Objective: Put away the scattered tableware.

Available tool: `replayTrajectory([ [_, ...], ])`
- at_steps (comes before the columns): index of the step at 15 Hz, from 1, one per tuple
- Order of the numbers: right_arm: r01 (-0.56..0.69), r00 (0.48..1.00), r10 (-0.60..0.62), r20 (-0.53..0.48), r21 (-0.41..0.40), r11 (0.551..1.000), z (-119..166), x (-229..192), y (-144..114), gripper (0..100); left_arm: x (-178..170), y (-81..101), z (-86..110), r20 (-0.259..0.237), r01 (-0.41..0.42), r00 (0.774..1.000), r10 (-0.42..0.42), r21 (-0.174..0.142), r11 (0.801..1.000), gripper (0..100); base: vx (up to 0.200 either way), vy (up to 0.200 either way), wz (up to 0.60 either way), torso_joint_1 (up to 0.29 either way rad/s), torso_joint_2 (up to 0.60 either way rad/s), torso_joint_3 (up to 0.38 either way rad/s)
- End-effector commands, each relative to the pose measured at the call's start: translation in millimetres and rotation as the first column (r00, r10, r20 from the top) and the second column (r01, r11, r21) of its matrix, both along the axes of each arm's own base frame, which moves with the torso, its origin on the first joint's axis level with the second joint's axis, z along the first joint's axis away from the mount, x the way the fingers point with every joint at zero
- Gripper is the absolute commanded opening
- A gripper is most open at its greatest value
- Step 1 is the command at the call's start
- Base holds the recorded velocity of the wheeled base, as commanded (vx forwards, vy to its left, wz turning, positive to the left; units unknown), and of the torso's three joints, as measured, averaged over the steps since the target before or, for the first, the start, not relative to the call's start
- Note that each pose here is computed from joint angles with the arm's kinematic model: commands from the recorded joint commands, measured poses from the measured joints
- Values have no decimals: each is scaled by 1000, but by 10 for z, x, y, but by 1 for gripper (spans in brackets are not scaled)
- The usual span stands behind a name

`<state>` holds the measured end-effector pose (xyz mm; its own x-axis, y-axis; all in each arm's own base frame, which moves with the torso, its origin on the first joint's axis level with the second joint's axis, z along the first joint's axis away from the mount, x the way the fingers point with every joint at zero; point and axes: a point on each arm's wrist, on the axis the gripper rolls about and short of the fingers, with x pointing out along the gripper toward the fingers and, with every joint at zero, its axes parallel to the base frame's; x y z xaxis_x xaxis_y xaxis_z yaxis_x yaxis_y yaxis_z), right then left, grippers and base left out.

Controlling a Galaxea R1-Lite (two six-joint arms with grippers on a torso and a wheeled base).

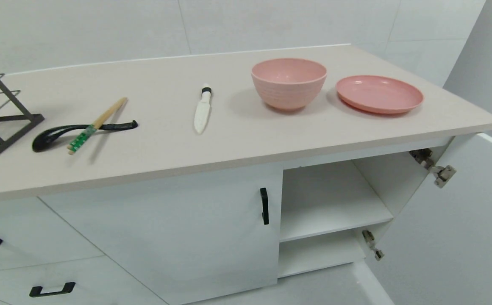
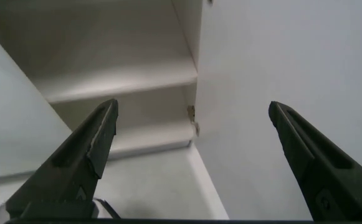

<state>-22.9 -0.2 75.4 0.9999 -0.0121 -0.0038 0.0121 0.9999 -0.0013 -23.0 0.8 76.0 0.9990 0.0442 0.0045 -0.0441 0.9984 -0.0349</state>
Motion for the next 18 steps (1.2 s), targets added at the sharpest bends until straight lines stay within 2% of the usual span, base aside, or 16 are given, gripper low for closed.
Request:
replayTrajectory([
  [1, 0, 1000, 0, -1, 0, 1000, -1, 0, 0, 100, 2, 0, -2, -1, 0, 1000, 0, -1, 1000, 100, 0, 0, 0, 198, -549, -183],
  [7, 2, 1000, -2, 1, 0, 1000, 0, 0, 0, 100, 2, 0, -4, -3, 0, 1000, 0, 1, 1000, 100, 0, 0, 0, 167, -476, -217],
  [11, 2, 1000, -2, 1, 0, 1000, 0, 0, 0, 100, 2, 0, -4, -3, 0, 1000, 0, 1, 1000, 100, 0, 0, 0, 371, -478, -231],
  [18, -3, 1000, 3, -1, -6, 1000, -1, 0, 1, 100, 2, 0, -4, -3, -2, 1000, 2, 4, 1000, 100, 0, 0, 0, 281, -521, -254],
])
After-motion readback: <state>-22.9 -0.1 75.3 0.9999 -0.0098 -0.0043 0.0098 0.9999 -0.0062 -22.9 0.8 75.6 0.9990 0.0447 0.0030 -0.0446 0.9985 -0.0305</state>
